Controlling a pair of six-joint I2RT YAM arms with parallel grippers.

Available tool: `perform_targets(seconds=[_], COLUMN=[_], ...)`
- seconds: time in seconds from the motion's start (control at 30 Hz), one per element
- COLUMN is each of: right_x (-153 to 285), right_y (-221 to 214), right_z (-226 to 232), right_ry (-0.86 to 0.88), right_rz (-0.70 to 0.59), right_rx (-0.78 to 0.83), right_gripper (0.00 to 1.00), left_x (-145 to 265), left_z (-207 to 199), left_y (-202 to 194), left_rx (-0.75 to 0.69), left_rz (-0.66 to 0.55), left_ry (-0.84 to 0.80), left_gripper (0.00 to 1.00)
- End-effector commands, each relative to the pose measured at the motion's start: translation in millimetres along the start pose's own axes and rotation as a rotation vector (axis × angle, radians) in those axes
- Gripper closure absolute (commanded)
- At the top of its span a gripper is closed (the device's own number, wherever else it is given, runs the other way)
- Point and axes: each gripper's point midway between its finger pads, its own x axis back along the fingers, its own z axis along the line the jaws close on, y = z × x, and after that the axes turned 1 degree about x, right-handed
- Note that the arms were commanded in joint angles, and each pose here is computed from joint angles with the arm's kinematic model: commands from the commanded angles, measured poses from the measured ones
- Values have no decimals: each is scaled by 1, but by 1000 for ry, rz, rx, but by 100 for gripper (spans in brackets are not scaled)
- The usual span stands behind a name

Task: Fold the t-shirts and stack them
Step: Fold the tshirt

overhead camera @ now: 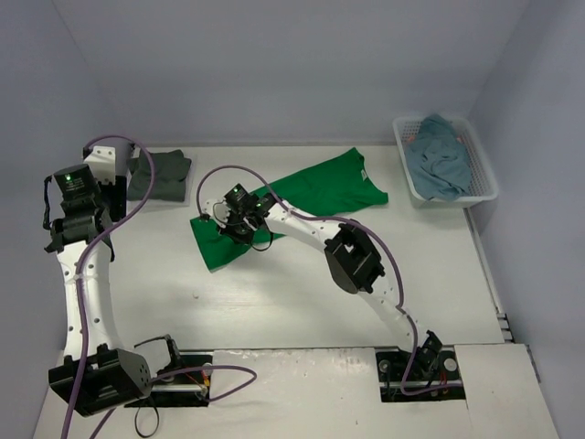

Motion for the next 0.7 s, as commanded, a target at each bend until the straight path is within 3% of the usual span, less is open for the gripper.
perform_targets(seconds=[0.0,0.33,0.67], right_x=[7,-27,25], right_y=[29,2,-43], right_z=[-5,31,73], right_ry=[-13,59,129], right_rz=[-71,15,125], right_rx=[5,35,17], right_gripper=[100,100,100], left_x=[-3,-17,-11], left_z=[7,-1,-12], left_y=[18,-4,-9], left_rx=[30,49,82], left_rz=[-80,-52,-49], left_ry=[19,-15,-68], left_gripper=[42,42,42])
